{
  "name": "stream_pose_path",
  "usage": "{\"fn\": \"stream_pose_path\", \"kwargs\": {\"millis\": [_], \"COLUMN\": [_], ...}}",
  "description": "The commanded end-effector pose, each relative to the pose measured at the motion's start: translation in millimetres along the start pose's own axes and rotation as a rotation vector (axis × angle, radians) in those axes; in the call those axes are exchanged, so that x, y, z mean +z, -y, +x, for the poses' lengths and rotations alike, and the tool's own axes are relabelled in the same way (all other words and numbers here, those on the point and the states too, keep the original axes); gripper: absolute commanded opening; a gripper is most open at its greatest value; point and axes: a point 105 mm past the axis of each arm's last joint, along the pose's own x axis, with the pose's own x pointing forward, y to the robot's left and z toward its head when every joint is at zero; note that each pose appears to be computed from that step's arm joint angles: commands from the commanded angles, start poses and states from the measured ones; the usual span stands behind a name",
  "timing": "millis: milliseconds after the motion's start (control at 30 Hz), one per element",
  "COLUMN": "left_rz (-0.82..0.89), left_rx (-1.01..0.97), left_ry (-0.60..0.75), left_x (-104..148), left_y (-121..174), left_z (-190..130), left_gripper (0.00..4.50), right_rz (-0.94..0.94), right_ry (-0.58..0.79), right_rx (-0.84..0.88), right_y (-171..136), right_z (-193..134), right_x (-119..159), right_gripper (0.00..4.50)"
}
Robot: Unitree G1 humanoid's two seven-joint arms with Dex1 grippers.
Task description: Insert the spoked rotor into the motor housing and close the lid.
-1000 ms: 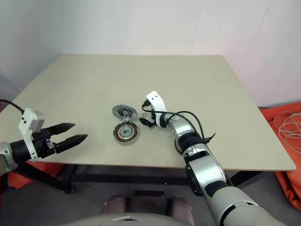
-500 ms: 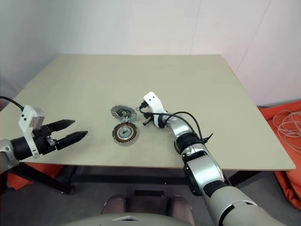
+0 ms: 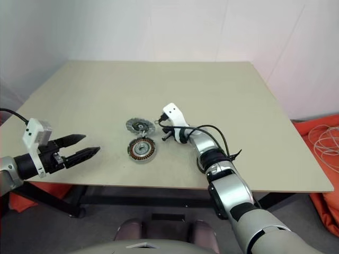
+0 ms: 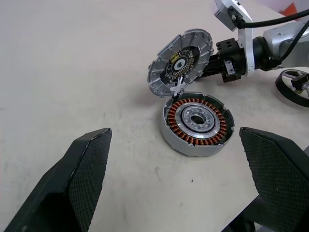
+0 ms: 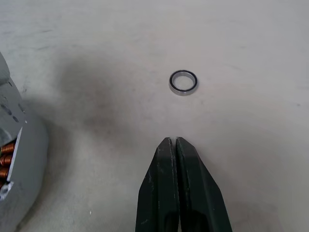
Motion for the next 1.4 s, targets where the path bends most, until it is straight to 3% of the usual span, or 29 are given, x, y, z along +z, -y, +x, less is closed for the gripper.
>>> {"fn": "stream_pose_path", "kwargs": {"millis": [33,533,633,1000,1400], "left_rz": [0.035,0.038,0.041,0.051,0.059], "left_rx": [0.006,-0.003,-0.003,0.007,0.02], "left_ry": [0.022,0.021,0.021,0.022,0.03], "left_x": [8,9,9,9,10], "left_y": [-2,-6,-7,-10,-11], "left_z": [-1,7,7,5,4], "left_gripper": [4.5,4.5,4.5,4.5,4.5], "right_rz": [-0.021,-0.016,-0.032,-0.042,0.005], "right_ry": [0.093,0.18,0.179,0.195,0.17], "right_rx": [-0.003,0.017,0.017,0.013,-0.097], "right_y": [9,18,18,19,21], "right_z": [-10,-44,-47,-43,-3], "right_x": [32,60,61,67,64], "right_gripper": [0.08,0.08,0.7,4.46,4.46]}}
